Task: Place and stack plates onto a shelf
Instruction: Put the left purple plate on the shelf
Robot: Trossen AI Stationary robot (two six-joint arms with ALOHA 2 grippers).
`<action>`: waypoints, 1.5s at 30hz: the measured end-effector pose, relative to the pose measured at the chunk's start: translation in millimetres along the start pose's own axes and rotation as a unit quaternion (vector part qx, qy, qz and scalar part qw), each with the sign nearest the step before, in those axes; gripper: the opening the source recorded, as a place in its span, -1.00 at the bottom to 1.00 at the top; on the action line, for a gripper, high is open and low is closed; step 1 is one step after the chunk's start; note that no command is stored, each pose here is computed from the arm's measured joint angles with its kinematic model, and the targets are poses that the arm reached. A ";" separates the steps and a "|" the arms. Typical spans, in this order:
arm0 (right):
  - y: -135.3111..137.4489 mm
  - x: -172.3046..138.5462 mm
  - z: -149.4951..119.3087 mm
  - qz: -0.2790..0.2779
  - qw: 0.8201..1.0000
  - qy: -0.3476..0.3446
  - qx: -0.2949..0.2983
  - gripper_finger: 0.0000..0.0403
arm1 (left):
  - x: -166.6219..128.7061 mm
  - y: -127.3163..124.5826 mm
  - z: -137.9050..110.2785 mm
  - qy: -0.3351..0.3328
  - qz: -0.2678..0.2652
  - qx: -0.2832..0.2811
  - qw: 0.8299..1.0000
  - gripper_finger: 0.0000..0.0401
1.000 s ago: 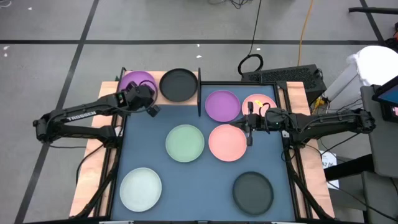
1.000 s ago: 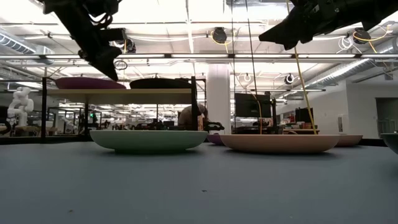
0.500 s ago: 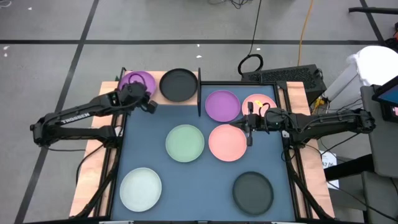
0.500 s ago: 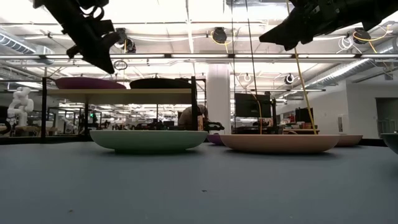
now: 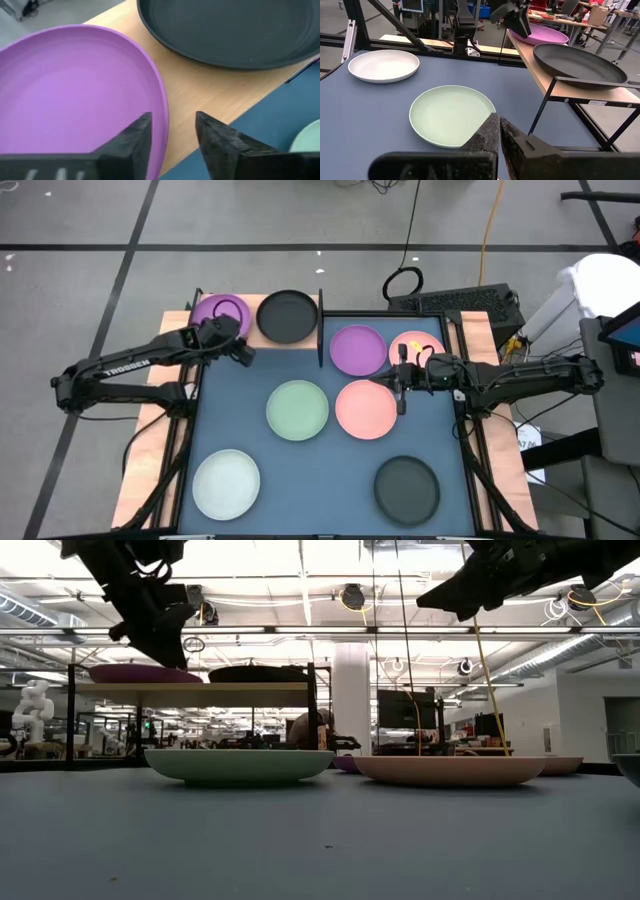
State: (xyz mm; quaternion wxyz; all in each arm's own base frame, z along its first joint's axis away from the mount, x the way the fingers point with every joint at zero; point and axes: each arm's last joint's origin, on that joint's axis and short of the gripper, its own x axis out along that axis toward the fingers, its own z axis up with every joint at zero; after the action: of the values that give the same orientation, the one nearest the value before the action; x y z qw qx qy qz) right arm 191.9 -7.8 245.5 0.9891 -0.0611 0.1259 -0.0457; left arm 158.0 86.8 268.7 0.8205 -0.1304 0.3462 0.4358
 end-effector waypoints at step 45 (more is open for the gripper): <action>-0.1 0.1 0.0 0.000 1.000 0.000 -0.002 -1.00 | 17.5 -16.0 6.8 -0.017 0.015 0.075 0.997 -0.87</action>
State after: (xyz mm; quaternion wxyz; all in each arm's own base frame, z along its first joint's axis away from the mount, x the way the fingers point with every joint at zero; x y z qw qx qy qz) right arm 192.0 -7.9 245.5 0.9890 -0.0629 0.1261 -0.0456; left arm 180.6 91.9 260.2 0.8270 -0.0559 0.3655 0.4234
